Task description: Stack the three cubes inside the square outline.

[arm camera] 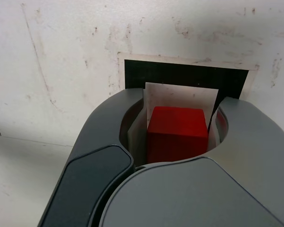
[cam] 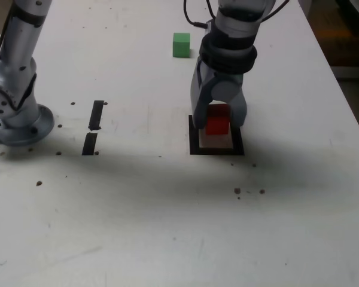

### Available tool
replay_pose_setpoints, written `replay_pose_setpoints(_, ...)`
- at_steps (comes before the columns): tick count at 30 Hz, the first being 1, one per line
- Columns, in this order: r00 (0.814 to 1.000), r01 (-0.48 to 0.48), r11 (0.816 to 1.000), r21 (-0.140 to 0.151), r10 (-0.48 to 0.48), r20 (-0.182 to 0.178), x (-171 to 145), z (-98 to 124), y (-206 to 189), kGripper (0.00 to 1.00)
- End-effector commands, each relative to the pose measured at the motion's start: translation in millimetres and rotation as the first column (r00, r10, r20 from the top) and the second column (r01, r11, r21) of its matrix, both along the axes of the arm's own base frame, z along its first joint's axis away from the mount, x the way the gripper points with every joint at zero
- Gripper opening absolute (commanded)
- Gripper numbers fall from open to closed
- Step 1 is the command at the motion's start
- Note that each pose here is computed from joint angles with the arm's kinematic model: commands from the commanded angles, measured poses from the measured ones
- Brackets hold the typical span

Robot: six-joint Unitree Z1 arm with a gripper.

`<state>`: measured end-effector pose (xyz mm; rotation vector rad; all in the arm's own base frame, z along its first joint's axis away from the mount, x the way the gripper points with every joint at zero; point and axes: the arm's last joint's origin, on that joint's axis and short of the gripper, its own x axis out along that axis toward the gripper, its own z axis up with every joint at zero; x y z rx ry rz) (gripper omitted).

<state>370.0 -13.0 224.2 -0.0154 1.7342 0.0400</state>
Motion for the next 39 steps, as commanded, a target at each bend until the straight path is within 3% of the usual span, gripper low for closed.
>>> replay_pose_setpoints(1,1.0,-0.002,1.0,0.001,0.002,-0.004,0.7,-3.3,0.6,0.26)
replay_pose_setpoints(7,1.0,-0.002,1.0,0.001,0.002,0.0,1.9,-10.5,0.6,0.27)
replay_pose_setpoints(11,1.0,-0.003,1.0,-0.004,0.003,-0.003,0.7,-14.3,0.2,0.36)
replay_pose_setpoints(18,1.0,-0.006,0.999,-0.031,0.006,0.001,-2.9,-10.4,-1.1,0.86)
replay_pose_setpoints(20,1.0,-0.007,0.999,-0.036,0.007,0.008,-4.3,-5.0,-1.3,0.95)
replay_pose_setpoints(23,1.0,-0.005,1.0,-0.03,0.006,0.012,-8.5,6.8,-0.9,0.99)
replay_pose_setpoints(27,1.0,-0.006,1.0,0.003,0.006,0.018,-16.2,31.0,3.5,1.0)
replay_pose_setpoints(32,0.998,-0.018,0.999,0.047,0.015,0.064,-16.5,58.3,25.5,0.99)
replay_pose_setpoints(36,0.996,-0.031,0.998,0.059,0.026,0.083,-10.3,65.4,59.0,0.99)
replay_pose_setpoints(39,0.997,-0.035,0.998,0.056,0.031,0.068,-7.6,61.4,83.3,0.98)
